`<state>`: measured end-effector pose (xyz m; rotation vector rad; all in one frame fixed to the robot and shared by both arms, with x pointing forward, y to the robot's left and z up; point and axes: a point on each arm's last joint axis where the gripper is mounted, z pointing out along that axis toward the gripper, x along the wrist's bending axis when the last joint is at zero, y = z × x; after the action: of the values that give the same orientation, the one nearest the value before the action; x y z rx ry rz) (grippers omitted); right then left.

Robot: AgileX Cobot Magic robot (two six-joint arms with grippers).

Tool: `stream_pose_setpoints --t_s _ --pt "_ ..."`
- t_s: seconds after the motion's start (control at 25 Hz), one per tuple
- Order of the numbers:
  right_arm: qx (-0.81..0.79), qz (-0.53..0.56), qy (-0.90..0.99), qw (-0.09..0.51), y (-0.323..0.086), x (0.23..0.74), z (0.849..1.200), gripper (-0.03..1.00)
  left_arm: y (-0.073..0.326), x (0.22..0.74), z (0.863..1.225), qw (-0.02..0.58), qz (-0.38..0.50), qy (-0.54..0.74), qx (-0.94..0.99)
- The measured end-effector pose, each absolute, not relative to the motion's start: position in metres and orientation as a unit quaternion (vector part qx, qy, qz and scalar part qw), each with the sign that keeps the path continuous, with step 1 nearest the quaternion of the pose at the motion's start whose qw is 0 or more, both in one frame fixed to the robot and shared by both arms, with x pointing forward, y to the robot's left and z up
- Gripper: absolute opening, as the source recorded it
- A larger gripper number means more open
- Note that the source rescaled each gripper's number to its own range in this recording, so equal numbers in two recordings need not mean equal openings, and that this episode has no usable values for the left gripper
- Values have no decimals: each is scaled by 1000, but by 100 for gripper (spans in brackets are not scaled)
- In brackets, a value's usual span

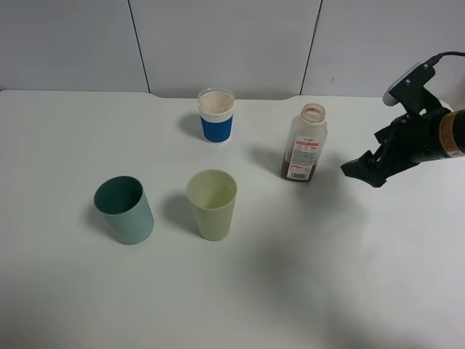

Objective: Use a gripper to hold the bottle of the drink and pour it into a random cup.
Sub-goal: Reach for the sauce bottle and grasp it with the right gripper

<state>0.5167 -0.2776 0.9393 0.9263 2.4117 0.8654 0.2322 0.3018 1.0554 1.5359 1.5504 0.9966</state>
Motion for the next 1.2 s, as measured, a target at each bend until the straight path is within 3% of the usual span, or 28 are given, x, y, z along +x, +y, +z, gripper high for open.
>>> stream_pose_setpoints --t_s 0.84,1.2 --pt "249 392 877 125 -261 559 914 90 302 232 1055 363 387 602 597" --pt "179 395 891 137 -258 558 910 90 302 232 1055 363 387 602 597"
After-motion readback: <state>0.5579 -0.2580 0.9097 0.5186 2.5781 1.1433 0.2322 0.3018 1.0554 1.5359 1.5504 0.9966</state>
